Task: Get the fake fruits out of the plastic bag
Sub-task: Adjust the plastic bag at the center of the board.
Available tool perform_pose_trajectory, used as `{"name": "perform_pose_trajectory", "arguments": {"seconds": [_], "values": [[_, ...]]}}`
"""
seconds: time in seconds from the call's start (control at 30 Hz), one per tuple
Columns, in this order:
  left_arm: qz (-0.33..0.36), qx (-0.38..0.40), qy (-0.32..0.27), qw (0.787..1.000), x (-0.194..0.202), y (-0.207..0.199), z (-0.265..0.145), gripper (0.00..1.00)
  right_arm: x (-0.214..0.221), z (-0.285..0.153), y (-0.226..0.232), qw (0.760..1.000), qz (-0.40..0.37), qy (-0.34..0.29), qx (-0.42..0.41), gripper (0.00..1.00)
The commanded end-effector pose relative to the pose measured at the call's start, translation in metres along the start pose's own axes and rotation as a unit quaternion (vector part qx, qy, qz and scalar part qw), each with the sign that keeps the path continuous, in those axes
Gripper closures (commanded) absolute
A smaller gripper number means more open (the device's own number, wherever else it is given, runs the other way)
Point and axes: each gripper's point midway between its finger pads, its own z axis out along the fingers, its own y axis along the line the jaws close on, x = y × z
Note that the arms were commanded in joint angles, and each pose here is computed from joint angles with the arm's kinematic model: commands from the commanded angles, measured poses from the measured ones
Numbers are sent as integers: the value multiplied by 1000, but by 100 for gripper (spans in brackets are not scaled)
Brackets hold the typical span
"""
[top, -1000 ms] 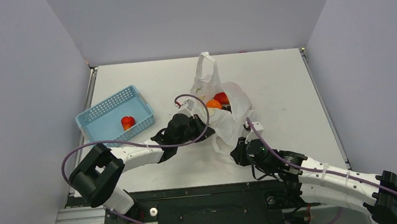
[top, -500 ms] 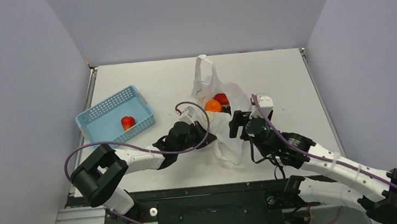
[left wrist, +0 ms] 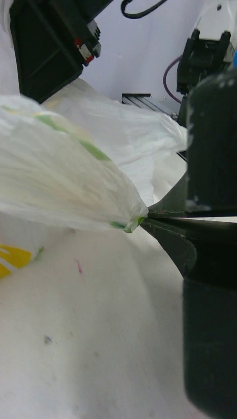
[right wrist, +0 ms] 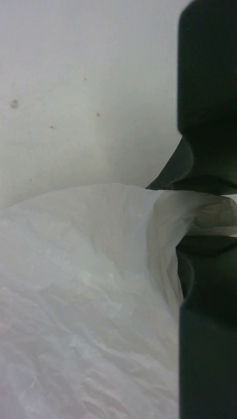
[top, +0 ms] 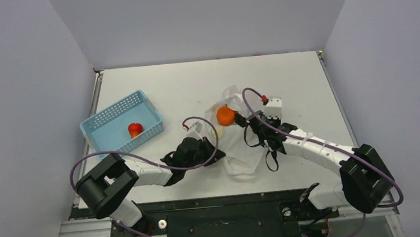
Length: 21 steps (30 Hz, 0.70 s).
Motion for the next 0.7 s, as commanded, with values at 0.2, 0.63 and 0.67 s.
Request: {"name": "perform_pose_trajectory", "arguments": {"seconds": [0.2, 0.63, 0.67], "values": [[-16, -31, 31, 999, 38, 51, -27, 100, 37, 6, 30, 987, 63, 42, -139, 84], [111, 1, -31, 993, -10, -21, -72, 59, 15, -23, 34, 979, 60, 25, -194, 91], [111, 7, -40, 993, -14, -25, -81, 58, 15, -23, 34, 979, 60, 24, -195, 91]]}}
